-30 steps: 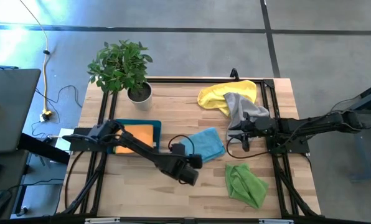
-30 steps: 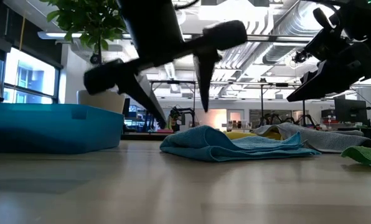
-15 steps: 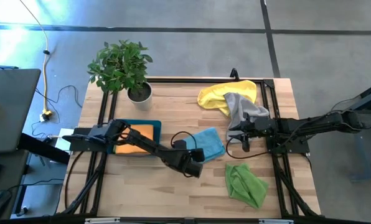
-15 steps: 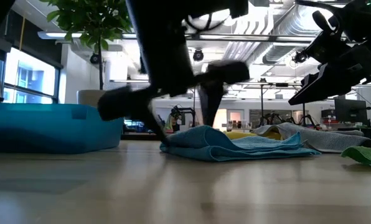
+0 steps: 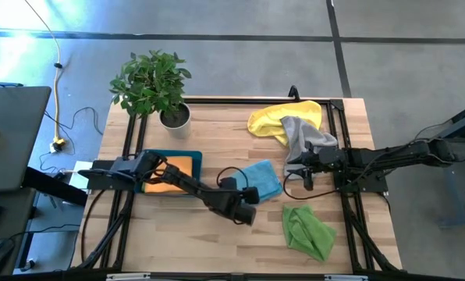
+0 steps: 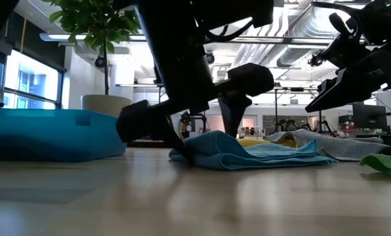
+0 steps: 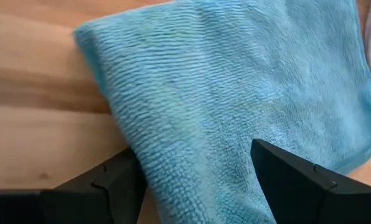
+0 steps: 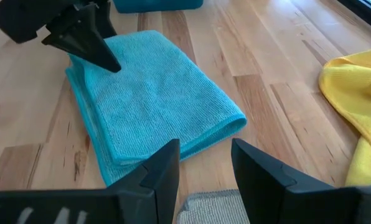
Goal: Fold microfiber towels
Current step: Stack the blue microfiber towel on top of the orange microfiber towel in the blue bin
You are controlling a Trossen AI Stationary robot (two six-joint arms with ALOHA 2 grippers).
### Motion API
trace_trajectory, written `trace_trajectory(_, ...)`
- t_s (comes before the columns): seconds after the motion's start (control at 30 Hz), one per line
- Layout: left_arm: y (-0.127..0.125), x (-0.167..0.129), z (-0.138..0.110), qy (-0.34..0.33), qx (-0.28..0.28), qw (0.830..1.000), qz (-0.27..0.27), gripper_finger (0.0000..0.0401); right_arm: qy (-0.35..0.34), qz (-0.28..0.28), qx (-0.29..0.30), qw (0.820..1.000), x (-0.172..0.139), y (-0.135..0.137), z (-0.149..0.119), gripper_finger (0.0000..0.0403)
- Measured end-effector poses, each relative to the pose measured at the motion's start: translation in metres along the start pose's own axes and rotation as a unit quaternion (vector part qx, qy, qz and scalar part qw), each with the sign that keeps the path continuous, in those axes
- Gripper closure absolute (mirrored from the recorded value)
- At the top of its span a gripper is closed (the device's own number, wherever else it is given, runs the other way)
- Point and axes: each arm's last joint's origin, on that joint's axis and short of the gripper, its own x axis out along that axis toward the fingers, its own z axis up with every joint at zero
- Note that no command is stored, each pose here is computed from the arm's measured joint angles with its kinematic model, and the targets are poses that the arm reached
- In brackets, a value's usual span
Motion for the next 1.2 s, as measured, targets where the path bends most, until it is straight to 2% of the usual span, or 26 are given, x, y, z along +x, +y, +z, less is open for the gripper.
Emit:
trace_trajectory(0.1, -0.001, 0.004, 0.003, 0.002, 0.050, 0.999, 0.003, 0.0149, 0.001, 0.000, 0.000, 1.000, 0.000, 0.000, 0.000, 0.0265)
trace_trajectory(0.23, -0.002, 0.007, 0.006, 0.002, 0.113, 0.994, 0.008, 0.0194, 0.002, 0.000, 0.000, 1.000, 0.000, 0.000, 0.000, 0.0265)
trace_trajectory(0.6, -0.002, 0.008, 0.008, 0.006, 0.261, 0.965, 0.010, 0.0386, 0.002, 0.000, 0.000, 1.000, 0.000, 0.000, 0.000, 0.0265)
trace_trajectory(0.77, -0.007, -0.003, 0.017, 0.028, 0.307, 0.951, -0.004, 0.0384, 0.002, 0.000, 0.000, 1.000, 0.000, 0.000, 0.000, 0.0265)
trace_trajectory(0.93, -0.012, -0.038, 0.039, 0.027, 0.357, 0.934, -0.015, 0.0396, 0.006, 0.000, -0.001, 1.000, 0.000, 0.000, -0.001, 0.0265)
trace_trajectory(1.07, -0.005, -0.065, 0.061, 0.040, 0.403, 0.914, 0.017, 0.0395, 0.007, 0.000, -0.001, 1.000, 0.000, 0.000, -0.001, 0.0265)
trace_trajectory(1.2, 0.012, -0.095, 0.089, 0.064, 0.435, 0.894, 0.083, 0.0396, 0.006, 0.000, 0.000, 1.000, 0.000, 0.000, -0.001, 0.0265)
